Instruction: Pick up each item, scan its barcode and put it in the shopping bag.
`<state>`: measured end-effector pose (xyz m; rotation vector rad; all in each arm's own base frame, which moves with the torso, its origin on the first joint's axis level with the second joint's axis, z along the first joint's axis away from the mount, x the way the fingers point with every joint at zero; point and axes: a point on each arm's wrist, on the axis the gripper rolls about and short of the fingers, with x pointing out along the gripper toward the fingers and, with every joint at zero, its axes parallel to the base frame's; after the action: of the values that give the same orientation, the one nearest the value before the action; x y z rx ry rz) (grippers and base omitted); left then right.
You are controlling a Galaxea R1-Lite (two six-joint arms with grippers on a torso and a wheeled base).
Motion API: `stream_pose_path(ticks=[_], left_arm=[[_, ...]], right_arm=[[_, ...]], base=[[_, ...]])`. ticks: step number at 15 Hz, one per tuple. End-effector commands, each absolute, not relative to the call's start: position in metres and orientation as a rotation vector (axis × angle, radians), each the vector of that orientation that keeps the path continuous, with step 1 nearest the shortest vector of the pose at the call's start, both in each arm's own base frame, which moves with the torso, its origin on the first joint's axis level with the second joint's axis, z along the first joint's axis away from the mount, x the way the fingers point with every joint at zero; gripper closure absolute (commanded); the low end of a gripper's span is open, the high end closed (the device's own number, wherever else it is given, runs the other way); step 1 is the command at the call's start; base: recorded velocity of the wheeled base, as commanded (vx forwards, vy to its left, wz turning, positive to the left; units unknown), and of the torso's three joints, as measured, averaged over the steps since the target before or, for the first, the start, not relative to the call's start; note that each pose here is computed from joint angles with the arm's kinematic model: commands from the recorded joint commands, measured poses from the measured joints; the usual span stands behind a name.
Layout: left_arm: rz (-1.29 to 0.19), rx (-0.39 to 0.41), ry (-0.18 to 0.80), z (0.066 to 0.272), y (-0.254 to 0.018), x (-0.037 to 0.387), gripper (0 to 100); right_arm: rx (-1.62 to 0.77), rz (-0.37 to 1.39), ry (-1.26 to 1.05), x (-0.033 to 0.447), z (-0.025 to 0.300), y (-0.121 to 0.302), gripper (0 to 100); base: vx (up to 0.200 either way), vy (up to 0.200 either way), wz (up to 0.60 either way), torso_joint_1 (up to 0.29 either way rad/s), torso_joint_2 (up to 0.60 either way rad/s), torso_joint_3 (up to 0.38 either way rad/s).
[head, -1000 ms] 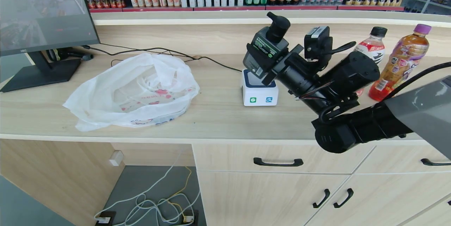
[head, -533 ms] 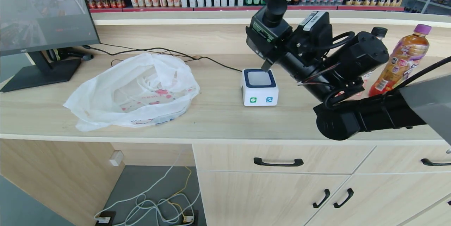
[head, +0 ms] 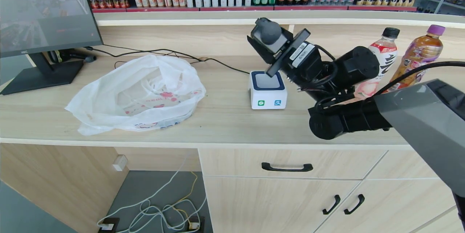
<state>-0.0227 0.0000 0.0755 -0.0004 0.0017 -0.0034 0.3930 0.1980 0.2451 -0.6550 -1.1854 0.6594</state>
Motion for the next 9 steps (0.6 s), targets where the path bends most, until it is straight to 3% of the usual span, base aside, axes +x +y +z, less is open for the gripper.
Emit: stream_pose_path(ticks=[1, 3, 9], left_arm=[[-0.003, -0.002, 0.002, 0.076, 0.0, -0.023, 0], [-0.003, -0.002, 0.002, 0.076, 0.0, -0.023, 0], [-0.003, -0.002, 0.002, 0.076, 0.0, -0.023, 0]], right_arm=[[-0.704, 0.721, -1.178, 0.404, 0.223, 0.199, 100], [-0.769, 0.799, -1.203, 0.405, 0.21, 0.202, 100], [-0.817, 0.786, -1.162, 0.414, 0.2, 0.182, 100]], base=[[0.0, 0.0, 0.0, 0.0, 0.0, 0.0], [0.0, 0.0, 0.0, 0.0, 0.0, 0.0], [0.0, 0.0, 0.0, 0.0, 0.0, 0.0]])
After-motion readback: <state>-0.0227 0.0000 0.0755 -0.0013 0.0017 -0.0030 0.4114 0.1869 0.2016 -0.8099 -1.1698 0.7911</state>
